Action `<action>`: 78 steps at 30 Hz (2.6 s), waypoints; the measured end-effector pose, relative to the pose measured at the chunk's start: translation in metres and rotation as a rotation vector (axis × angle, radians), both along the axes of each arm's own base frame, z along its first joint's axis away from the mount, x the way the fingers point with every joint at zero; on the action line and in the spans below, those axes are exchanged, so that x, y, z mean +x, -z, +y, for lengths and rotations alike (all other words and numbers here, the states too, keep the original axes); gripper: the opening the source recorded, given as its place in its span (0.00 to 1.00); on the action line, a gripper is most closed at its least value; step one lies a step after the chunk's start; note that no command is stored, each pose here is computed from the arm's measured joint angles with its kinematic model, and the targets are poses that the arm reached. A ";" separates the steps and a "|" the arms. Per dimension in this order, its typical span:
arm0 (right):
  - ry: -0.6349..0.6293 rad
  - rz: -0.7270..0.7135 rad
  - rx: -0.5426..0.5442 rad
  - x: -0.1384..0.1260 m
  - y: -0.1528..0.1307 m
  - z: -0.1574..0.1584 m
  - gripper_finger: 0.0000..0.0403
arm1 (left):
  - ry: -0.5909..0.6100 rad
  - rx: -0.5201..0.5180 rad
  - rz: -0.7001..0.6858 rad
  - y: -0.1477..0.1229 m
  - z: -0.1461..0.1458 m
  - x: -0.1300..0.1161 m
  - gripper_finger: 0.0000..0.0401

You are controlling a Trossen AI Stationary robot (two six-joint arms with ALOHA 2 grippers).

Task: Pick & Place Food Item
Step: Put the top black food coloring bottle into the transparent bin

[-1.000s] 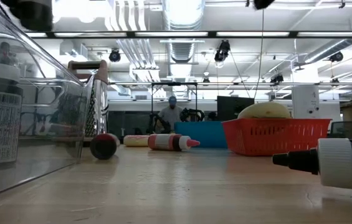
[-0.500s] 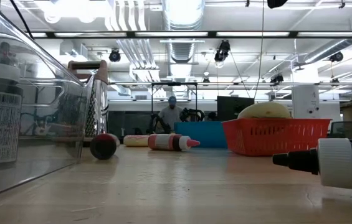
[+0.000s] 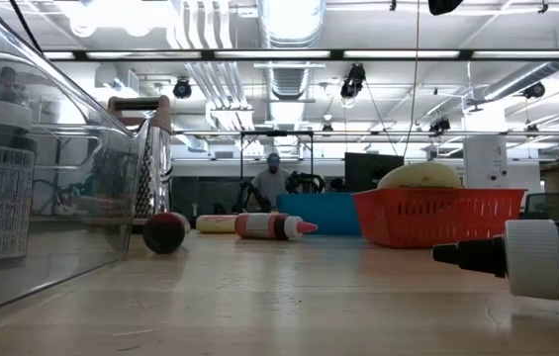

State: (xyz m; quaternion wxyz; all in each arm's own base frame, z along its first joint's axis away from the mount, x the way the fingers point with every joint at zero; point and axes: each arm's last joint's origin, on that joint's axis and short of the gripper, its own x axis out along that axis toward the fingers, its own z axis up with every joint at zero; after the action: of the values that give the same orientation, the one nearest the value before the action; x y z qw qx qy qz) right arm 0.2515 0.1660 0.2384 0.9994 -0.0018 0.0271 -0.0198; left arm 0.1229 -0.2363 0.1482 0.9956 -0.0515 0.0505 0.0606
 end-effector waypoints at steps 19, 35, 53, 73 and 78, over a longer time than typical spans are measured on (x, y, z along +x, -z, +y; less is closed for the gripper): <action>-0.106 0.047 0.081 0.008 -0.005 -0.001 0.63 | -0.057 -0.090 -0.007 0.024 0.000 0.000 0.33; -0.362 0.404 0.075 0.126 -0.014 0.009 0.57 | 0.008 -0.027 0.034 0.025 -0.001 0.000 0.33; -0.523 0.646 -0.054 0.224 -0.037 0.006 0.57 | 0.044 0.104 0.060 0.025 -0.001 0.002 0.33; -0.545 0.603 -0.084 0.259 -0.041 -0.014 0.57 | 0.051 0.120 0.082 0.020 0.001 0.013 0.33; -0.552 0.599 -0.094 0.258 -0.042 -0.010 0.57 | 0.064 0.132 0.094 0.016 0.001 0.022 0.33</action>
State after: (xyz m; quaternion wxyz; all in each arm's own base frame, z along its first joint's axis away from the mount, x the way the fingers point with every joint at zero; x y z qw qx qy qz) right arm 0.5092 0.1562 0.2799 0.9139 -0.0605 0.3147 0.2493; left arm 0.1452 -0.2356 0.1318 0.9947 0.0188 0.0946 0.0342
